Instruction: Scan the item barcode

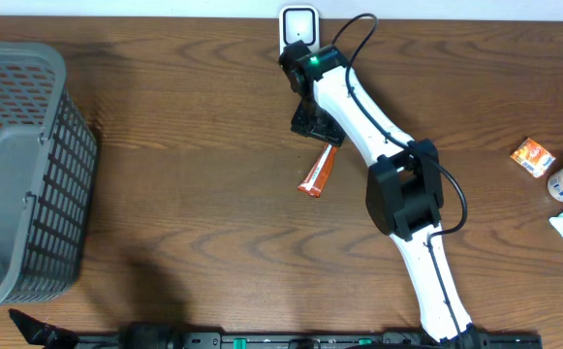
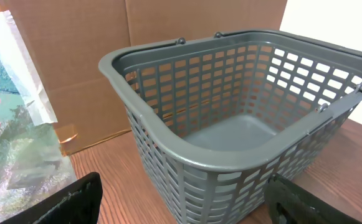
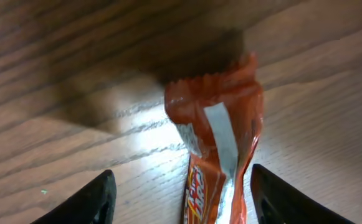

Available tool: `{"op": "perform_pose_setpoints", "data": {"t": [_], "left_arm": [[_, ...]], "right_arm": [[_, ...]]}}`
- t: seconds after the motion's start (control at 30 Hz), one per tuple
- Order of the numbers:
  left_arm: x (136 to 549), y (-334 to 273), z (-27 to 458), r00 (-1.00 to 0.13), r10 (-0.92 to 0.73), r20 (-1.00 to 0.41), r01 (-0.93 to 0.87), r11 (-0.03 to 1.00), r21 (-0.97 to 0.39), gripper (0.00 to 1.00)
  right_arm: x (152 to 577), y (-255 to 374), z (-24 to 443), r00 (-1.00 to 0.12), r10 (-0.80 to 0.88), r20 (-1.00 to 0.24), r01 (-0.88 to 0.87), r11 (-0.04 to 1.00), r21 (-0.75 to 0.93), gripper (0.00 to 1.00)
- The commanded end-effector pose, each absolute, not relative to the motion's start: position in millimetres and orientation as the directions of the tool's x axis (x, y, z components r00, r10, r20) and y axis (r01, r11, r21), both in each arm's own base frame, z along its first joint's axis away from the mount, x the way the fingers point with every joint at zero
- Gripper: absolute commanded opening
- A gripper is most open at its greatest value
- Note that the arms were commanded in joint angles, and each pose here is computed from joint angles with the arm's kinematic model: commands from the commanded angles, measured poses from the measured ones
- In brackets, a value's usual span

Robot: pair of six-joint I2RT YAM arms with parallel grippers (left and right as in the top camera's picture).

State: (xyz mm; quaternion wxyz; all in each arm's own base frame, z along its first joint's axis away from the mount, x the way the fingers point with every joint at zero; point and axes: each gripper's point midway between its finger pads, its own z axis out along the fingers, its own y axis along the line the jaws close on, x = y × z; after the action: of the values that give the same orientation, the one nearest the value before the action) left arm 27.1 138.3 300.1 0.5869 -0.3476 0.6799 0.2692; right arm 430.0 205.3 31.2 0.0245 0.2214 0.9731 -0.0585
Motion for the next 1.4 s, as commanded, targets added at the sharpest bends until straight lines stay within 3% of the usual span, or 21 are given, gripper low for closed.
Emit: {"op": "perform_pose_setpoints", "data": {"t": [0.0, 0.27, 0.5, 0.77, 0.83, 0.93, 0.97, 1.2, 1.37], "left_arm": [[26.1, 138.6, 298.8, -0.060, -0.162, -0.985, -0.790, 0.611, -0.053, 0.83], [26.1, 138.6, 298.9, -0.060, -0.162, -0.985, -0.790, 0.611, -0.053, 0.83], [26.1, 138.6, 298.9, -0.060, -0.162, -0.985, -0.790, 0.611, -0.052, 0.83], [26.1, 138.6, 298.9, -0.060, -0.162, -0.985, -0.790, 0.611, -0.053, 0.84], [26.1, 138.6, 298.9, -0.060, -0.162, -0.985, -0.790, 0.611, -0.052, 0.83], [26.1, 138.6, 298.9, -0.060, -0.162, -0.985, -0.790, 0.611, -0.052, 0.83], [26.1, 138.6, 298.9, -0.060, -0.162, -0.985, -0.790, 0.611, -0.052, 0.83], [26.1, 138.6, 298.9, -0.060, -0.162, -0.985, -0.790, 0.611, -0.052, 0.84], [26.1, 138.6, 298.9, -0.060, -0.162, -0.985, -0.790, 0.611, -0.053, 0.83]], "right_arm": [[437.8, 197.8, 32.8, -0.888, 0.447, -0.106, 0.457, 0.882, -0.114, 0.55], [425.0, 187.2, 25.4, -0.894, 0.441, -0.077, 0.448, 0.874, -0.187, 0.25], [399.5, 167.6, 32.1, -0.877, 0.478, -0.043, 0.467, 0.829, -0.309, 0.15], [373.2, 162.7, 39.6, -0.870, 0.494, 0.015, 0.449, 0.803, -0.392, 0.11], [369.5, 170.0, 38.9, -0.871, 0.491, 0.032, 0.443, 0.811, -0.381, 0.20], [370.2, 179.6, 41.1, -0.863, 0.505, 0.032, 0.464, 0.815, -0.348, 0.64], [372.3, 182.0, 42.3, -0.861, 0.508, 0.029, 0.471, 0.817, -0.333, 0.70], [398.8, 191.0, 41.4, -0.865, 0.501, 0.023, 0.486, 0.849, -0.209, 0.76], [409.9, 188.3, 18.6, -0.858, 0.514, 0.013, 0.501, 0.841, -0.207, 0.77]]}}
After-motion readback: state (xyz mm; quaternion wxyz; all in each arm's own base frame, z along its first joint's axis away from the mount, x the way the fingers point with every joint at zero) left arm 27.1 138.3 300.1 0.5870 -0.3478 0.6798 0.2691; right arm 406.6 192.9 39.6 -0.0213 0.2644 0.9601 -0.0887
